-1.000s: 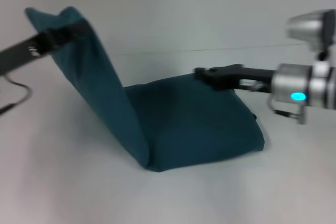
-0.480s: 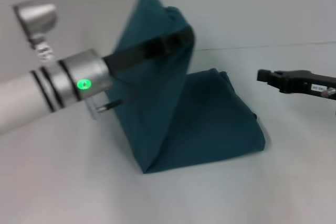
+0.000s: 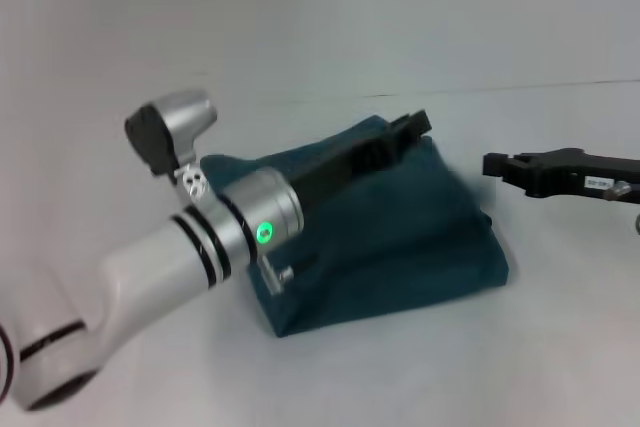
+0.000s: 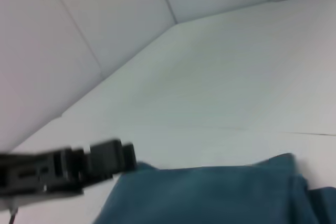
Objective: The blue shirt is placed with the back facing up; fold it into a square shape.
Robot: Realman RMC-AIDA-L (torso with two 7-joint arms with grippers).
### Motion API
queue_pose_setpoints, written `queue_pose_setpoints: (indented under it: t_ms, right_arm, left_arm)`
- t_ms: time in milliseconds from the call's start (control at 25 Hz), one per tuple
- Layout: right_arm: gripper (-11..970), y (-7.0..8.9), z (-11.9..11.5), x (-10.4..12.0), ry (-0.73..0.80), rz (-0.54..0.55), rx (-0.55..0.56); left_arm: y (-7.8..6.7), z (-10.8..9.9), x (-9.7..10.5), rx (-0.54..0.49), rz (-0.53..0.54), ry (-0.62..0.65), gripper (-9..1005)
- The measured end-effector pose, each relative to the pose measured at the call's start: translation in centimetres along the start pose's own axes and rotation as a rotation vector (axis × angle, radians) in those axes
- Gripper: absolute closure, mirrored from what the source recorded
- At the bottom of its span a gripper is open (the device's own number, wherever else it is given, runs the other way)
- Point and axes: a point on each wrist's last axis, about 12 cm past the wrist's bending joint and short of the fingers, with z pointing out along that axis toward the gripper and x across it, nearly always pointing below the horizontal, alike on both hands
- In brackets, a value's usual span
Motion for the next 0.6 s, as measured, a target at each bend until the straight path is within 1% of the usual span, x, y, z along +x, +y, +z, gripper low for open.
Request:
queue_pose_setpoints:
  t_ms: [160, 240, 360, 480, 600]
  right_arm:
    - [958, 0.1, 0.3, -0.2, 0.006, 0.001, -0.003]
    - [955, 0.0, 0.1, -0.1, 0.001, 0.017, 0.002]
    - [950, -0.2, -0.1, 0.0, -0.003, 0.058, 0.010]
    - [945, -0.6, -0.5, -0.3, 0.004, 0.121, 0.023]
    - [940, -0.9, -0.6, -0.7, 0.038, 0.193, 0.037]
  left_arm:
    - [-0.2, -0.6, 1.2, 0.021, -0.009, 0.013, 779]
    - [-0.5, -0.8, 1.5, 0.049, -0.006, 0.023, 693]
    - [-0.7, -1.3, 1.3, 0.095, 0.010, 0.010, 564]
    - [-0.6, -2.4, 0.7, 0.149, 0.055, -0.007, 490]
    - [-0.1, -4.0, 0.2, 0.187, 0.111, -0.007, 416]
